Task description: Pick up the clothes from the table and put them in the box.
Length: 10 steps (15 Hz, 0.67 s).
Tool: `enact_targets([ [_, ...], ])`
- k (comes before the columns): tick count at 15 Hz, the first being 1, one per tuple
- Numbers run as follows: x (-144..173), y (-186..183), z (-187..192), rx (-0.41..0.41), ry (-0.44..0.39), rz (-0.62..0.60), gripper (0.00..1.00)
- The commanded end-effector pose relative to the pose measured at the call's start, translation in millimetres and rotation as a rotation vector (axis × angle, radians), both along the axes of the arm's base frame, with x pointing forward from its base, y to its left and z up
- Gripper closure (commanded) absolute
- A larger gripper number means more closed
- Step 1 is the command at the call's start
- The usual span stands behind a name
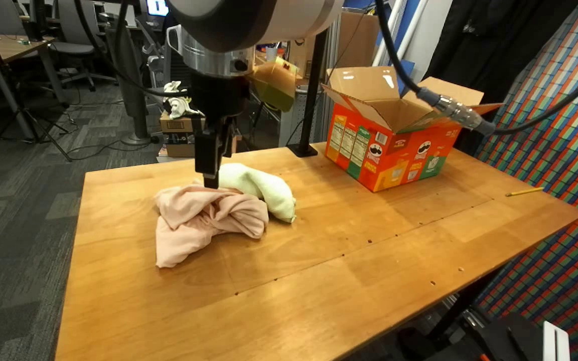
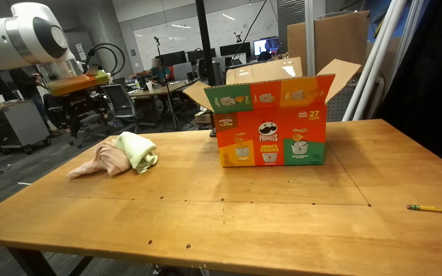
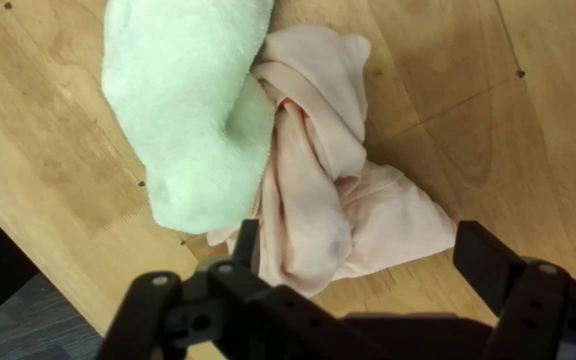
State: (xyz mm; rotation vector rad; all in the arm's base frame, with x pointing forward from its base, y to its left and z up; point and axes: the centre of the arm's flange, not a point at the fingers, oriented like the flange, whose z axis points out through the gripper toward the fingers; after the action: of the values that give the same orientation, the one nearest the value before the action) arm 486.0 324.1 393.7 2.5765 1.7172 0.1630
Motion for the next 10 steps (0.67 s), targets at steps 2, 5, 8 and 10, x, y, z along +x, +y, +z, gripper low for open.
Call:
enact_targets([
  [2,62,-30,-19,-0.040,0.007,0.030,0.00],
  [5,85,-55,-38,-0.073,0.022,0.006,0.00],
  [8,88,-66,-57,-0.111,0.034,-0.017,0.00],
  [10,82,-64,-69,-0.127,0.046,-0.012,0.00],
])
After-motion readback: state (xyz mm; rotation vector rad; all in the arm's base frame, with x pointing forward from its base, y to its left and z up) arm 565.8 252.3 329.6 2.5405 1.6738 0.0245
